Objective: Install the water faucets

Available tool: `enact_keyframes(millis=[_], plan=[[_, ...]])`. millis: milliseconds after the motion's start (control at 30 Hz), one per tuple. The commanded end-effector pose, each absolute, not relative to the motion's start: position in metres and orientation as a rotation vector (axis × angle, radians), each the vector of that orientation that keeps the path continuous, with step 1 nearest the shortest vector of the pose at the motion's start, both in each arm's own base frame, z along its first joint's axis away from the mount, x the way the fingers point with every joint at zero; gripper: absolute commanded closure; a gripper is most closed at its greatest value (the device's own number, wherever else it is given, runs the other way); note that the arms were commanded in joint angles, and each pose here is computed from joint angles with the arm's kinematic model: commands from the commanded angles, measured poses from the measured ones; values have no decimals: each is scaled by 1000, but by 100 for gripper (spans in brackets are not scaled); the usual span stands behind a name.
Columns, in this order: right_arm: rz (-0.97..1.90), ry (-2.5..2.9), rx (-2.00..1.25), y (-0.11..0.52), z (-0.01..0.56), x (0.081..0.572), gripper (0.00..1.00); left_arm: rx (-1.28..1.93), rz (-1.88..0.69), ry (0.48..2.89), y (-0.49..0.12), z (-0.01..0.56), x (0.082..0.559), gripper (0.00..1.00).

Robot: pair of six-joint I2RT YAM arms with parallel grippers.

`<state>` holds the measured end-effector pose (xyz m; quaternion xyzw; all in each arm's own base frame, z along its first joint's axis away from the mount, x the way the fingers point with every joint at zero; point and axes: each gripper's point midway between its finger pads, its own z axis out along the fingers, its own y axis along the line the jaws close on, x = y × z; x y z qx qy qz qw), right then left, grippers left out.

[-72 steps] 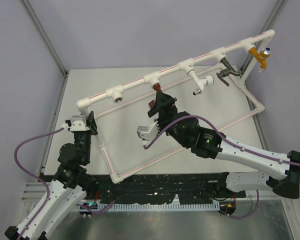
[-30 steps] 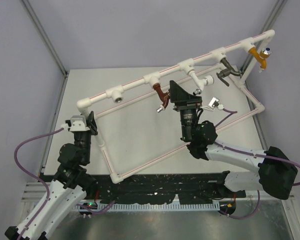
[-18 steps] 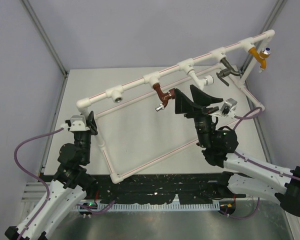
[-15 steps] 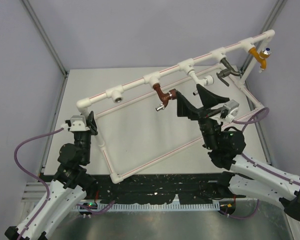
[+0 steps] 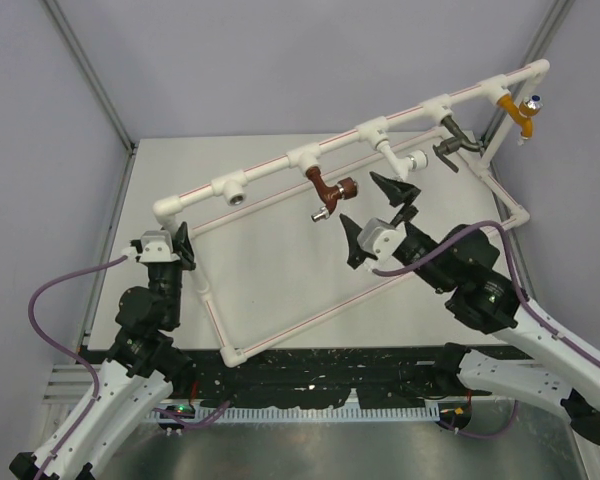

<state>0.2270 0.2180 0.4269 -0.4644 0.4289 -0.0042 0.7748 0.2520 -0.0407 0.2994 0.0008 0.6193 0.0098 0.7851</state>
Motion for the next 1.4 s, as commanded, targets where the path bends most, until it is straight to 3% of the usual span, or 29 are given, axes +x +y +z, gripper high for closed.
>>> enact_keyframes(millis=[0, 367, 500, 767, 1033, 1100, 1367], plan=[[-57, 929, -1280, 239, 391, 228, 5, 79, -15, 1351, -56, 299, 254, 100], [-154, 877, -1285, 260, 392, 253, 5, 76, -17, 1343, -55, 301, 252, 100], [-86, 914, -1193, 269, 392, 259, 0, 72, -16, 1342, -54, 301, 252, 100], [370, 1022, -743, 284, 408, 253, 42, 73, -17, 1339, -54, 302, 252, 100], [1082, 1001, -13, 274, 436, 245, 81, 72, -20, 1335, -54, 303, 250, 100], [1257, 957, 164, 270, 443, 246, 86, 72, -22, 1332, -54, 304, 250, 100], [1778, 762, 817, 255, 450, 261, 87, 66, -22, 1327, -52, 305, 249, 100]])
